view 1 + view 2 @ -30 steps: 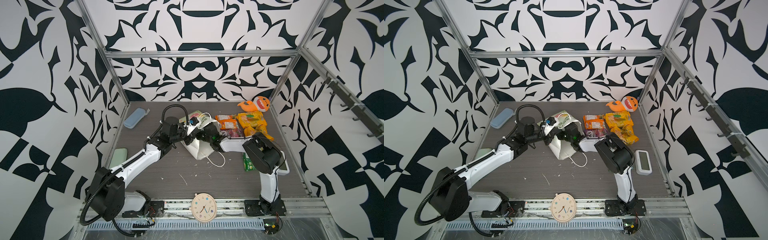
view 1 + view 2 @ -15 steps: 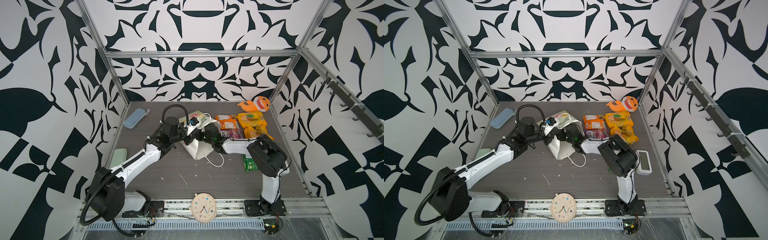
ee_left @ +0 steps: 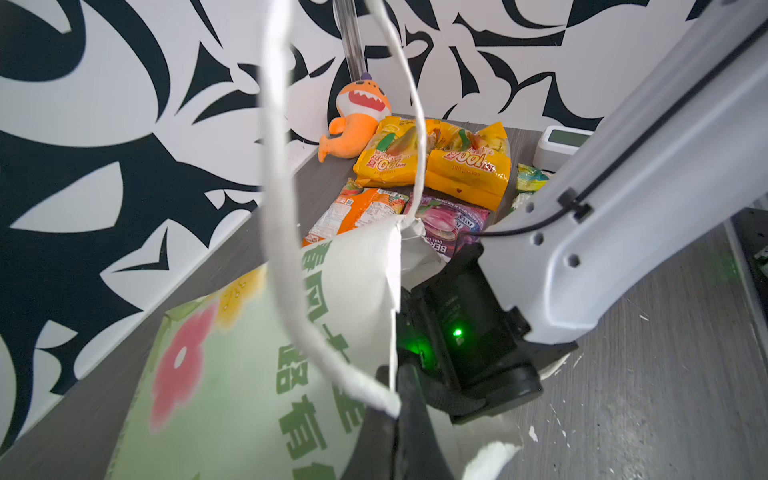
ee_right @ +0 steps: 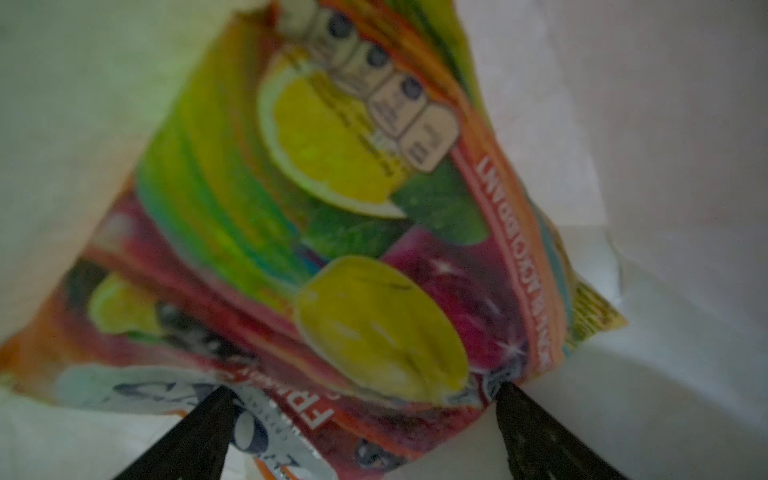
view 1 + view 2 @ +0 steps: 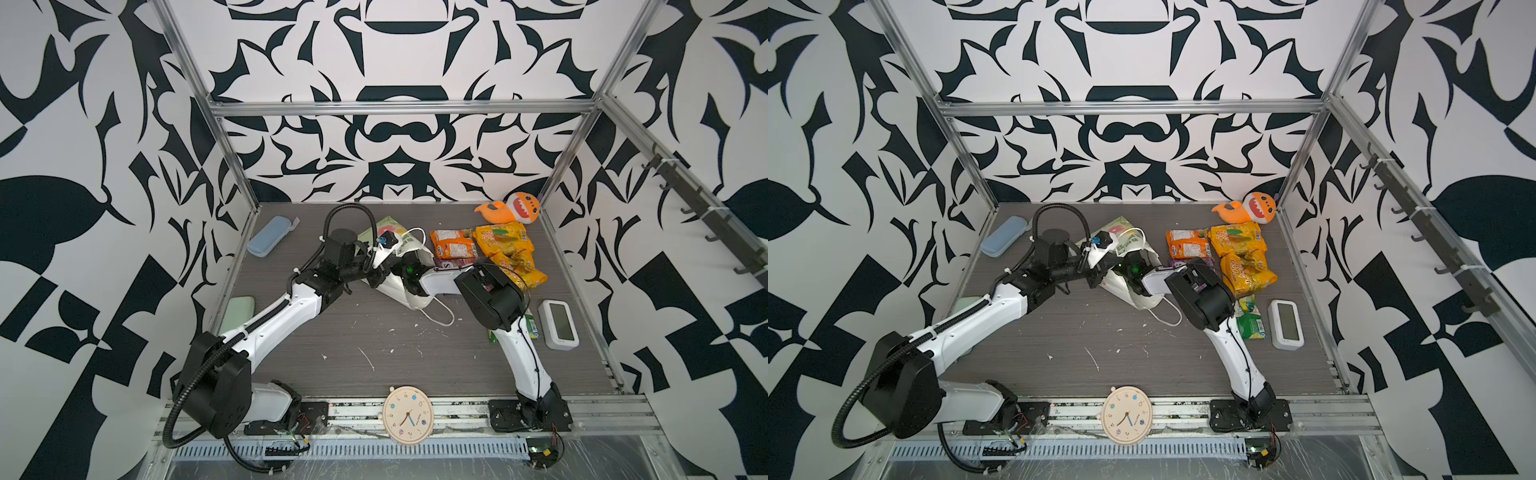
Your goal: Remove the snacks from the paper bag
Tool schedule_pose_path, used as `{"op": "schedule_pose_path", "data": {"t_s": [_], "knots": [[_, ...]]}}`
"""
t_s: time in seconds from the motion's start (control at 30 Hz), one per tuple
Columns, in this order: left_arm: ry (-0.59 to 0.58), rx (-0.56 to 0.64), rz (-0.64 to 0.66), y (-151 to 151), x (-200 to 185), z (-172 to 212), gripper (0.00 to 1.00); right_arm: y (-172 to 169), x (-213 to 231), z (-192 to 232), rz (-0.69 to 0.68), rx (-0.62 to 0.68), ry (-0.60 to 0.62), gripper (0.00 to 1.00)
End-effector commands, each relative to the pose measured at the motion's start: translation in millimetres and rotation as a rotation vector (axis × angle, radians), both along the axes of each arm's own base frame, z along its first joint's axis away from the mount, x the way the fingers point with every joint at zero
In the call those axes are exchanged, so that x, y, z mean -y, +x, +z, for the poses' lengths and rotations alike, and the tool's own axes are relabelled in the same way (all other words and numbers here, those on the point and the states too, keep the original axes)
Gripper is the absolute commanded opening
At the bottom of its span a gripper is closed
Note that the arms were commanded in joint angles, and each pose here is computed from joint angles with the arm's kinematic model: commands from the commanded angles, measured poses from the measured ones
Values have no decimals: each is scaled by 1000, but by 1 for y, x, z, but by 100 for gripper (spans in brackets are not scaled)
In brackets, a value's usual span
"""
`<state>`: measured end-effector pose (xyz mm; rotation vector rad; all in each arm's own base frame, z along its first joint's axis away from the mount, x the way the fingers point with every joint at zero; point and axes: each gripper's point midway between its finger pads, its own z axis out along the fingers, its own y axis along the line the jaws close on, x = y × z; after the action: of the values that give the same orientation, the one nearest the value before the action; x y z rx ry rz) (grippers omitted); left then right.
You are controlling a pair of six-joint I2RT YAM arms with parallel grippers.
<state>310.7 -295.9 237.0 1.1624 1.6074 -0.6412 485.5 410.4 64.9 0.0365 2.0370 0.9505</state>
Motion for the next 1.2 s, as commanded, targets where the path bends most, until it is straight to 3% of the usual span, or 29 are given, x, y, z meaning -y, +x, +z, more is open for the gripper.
{"op": "schedule_pose_path", "data": {"t_s": [0.0, 0.07, 0.1, 0.13, 0.17, 0.33, 0.4, 0.47, 0.67, 0.87, 1.17], "knots": [[-65, 12, -111, -14, 16, 22, 0, 13, -26, 42, 3, 95, 142, 89], [-65, 11, -118, -15, 16, 21, 0, 20, -35, 51, 0, 140, 160, 78], [-64, 11, -119, -15, 16, 20, 0, 25, -38, 56, 0, 162, 179, 62], [-61, 12, -120, -15, 16, 20, 0, 31, -40, 56, -16, 159, 190, 32], [-61, 14, -120, -15, 16, 20, 0, 36, -41, 48, -34, 146, 188, 15], [-58, 17, -115, -17, 14, 21, 0, 50, -44, 57, -17, 185, 335, 17], [-49, 25, -90, -15, 10, 18, 0, 46, -41, 68, -7, 205, 352, 5], [-33, 42, -58, -11, 6, 15, 0, 37, -38, 84, 19, 237, 360, 0], [27, 45, 29, 1, -5, -9, 0, 4, -20, 129, 80, 296, 406, 0], [51, 35, 63, 6, -8, -19, 0, -25, 0, 145, 101, 305, 456, 0], [80, 36, 94, 9, -14, -23, 0, -53, 33, 149, 61, 295, 374, 0]]}}
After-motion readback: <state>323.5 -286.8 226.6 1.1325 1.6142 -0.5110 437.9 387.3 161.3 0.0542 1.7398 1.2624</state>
